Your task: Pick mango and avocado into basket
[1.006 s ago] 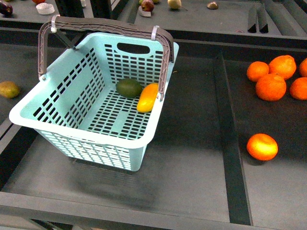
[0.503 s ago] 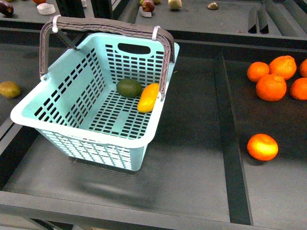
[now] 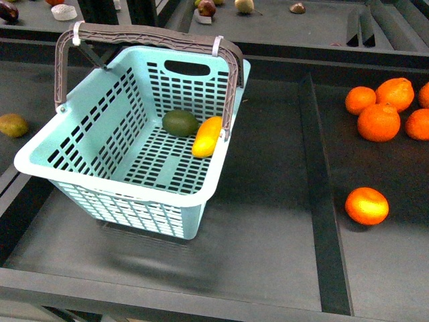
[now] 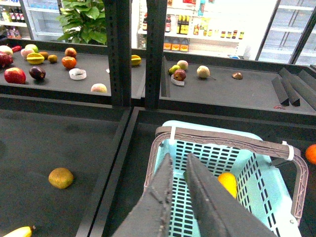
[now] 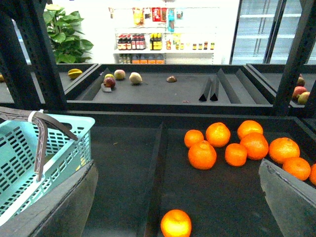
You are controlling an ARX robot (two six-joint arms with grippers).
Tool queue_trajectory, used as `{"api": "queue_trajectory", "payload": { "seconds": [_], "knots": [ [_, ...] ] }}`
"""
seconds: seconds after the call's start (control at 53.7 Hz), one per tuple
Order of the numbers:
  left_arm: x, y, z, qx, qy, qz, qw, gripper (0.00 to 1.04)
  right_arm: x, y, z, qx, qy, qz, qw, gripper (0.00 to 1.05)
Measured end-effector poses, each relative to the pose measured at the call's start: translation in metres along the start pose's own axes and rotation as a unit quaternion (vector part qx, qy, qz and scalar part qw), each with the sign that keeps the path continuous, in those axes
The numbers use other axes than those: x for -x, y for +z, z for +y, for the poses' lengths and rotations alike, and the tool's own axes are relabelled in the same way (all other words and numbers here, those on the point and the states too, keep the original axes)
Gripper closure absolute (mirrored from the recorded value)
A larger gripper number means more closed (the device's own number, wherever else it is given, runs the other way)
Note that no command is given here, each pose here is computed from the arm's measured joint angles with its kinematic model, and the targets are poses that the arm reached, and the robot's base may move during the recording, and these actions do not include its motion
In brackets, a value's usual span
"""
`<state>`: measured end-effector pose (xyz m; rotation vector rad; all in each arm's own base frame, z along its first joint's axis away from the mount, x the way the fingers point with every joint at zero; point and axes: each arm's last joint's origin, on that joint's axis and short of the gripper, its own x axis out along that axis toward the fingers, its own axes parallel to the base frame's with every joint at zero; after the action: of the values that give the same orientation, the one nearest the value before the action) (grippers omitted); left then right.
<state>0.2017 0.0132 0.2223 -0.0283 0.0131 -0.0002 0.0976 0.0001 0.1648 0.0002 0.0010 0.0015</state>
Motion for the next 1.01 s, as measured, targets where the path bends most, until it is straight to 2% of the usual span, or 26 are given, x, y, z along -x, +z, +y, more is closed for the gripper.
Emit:
{"api": "queue_trajectory", "payload": {
  "seconds": [0.056,0.093,0.186,0.466,1.006],
  "knots": [
    [0.009,-0.007,-0.002,-0.002,0.003,-0.001,1.0,1.03,0.0,0.0,0.0,0.0,0.0,0.0,1.0,0.08],
    [0.013,-0.01,-0.006,-0.004,0.014,-0.002,1.0,1.01,0.0,0.0,0.0,0.0,0.0,0.0,1.0,0.08],
    [0.023,-0.019,-0.012,-0.005,0.0,-0.002,1.0,1.02,0.0,0.0,0.0,0.0,0.0,0.0,1.0,0.08],
    [0.049,-0.037,-0.012,-0.007,0.0,-0.003,1.0,1.02,0.0,0.0,0.0,0.0,0.0,0.0,1.0,0.08],
    [0.076,-0.052,-0.012,-0.01,0.0,-0.014,1.0,1.02,0.0,0.0,0.0,0.0,0.0,0.0,1.0,0.08]
  ]
}}
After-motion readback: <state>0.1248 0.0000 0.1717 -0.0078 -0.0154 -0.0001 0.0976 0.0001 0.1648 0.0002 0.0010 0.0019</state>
